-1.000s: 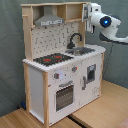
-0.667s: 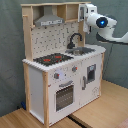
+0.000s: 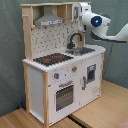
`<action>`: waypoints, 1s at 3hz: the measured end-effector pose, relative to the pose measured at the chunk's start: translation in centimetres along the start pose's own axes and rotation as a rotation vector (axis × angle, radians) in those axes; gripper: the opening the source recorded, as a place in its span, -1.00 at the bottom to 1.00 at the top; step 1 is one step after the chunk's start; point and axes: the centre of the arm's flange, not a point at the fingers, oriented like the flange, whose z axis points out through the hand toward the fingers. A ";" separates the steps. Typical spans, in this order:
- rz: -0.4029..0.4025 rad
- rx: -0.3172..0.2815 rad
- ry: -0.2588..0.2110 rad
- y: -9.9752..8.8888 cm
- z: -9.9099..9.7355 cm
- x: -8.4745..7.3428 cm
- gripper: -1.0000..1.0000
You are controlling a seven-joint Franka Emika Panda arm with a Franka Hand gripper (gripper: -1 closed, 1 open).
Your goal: Play with the kitchen
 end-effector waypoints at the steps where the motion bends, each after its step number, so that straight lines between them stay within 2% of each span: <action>1: -0.036 0.010 0.023 -1.5 0.7 1.3 -1.00; 2: -0.087 0.013 0.036 -3.2 1.8 1.9 -1.00; 3: -0.117 -0.002 0.044 -2.1 2.1 2.2 -1.00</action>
